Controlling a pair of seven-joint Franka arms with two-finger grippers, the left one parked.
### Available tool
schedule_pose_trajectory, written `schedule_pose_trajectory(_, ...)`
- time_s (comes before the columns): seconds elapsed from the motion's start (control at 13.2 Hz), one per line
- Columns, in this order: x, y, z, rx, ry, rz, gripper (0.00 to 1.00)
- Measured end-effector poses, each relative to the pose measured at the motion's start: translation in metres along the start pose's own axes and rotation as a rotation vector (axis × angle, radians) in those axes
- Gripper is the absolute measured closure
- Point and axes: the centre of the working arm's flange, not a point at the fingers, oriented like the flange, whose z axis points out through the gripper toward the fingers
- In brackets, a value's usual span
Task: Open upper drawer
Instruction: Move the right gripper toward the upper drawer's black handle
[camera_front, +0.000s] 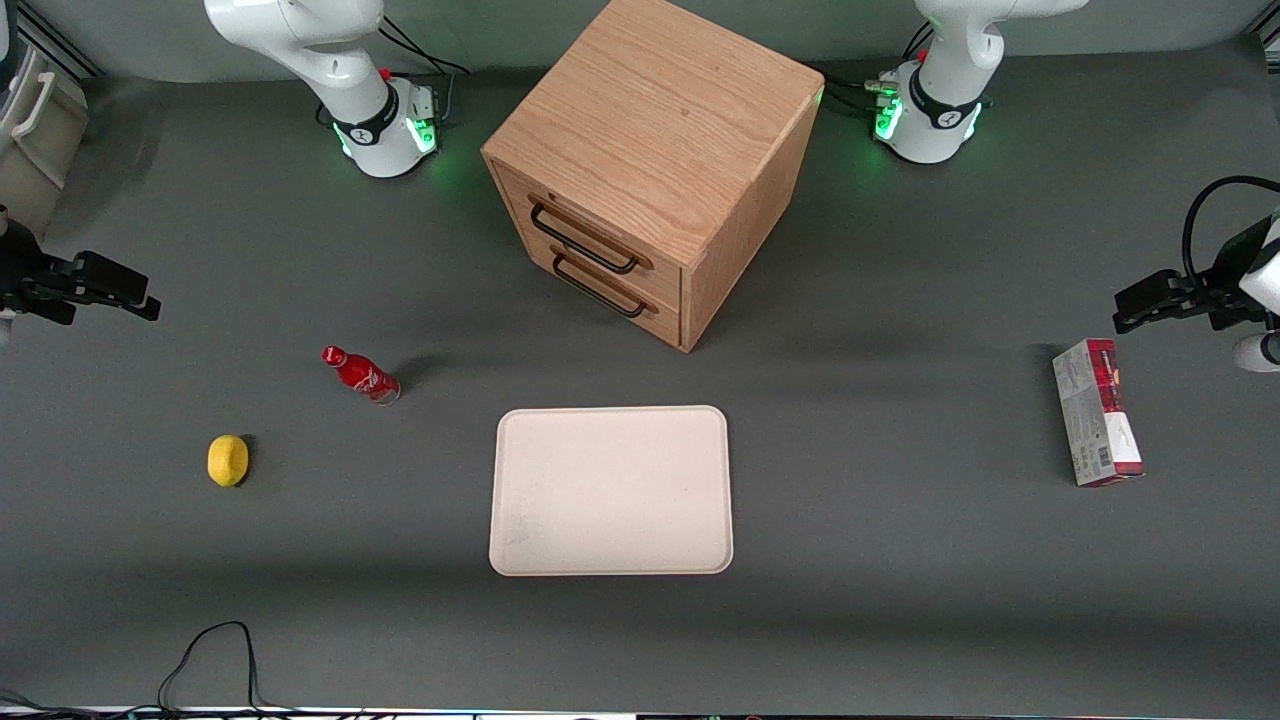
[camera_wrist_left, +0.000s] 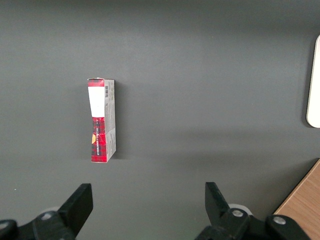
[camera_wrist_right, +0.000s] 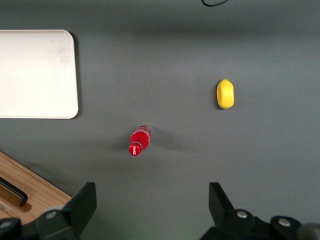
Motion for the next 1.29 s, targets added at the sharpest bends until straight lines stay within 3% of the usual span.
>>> schedule_pose_trajectory(0.61,0.003,-0.015,0.009,0.000,-0.017,-0.026,0.00)
schedule_pose_trajectory(0.91,-0.002,-0.134,0.023,-0.008,-0.040,-0.229,0.00)
schedule_pose_trajectory(1.29,-0.051,-0.299,0.041,-0.023,-0.055,-0.518,0.00)
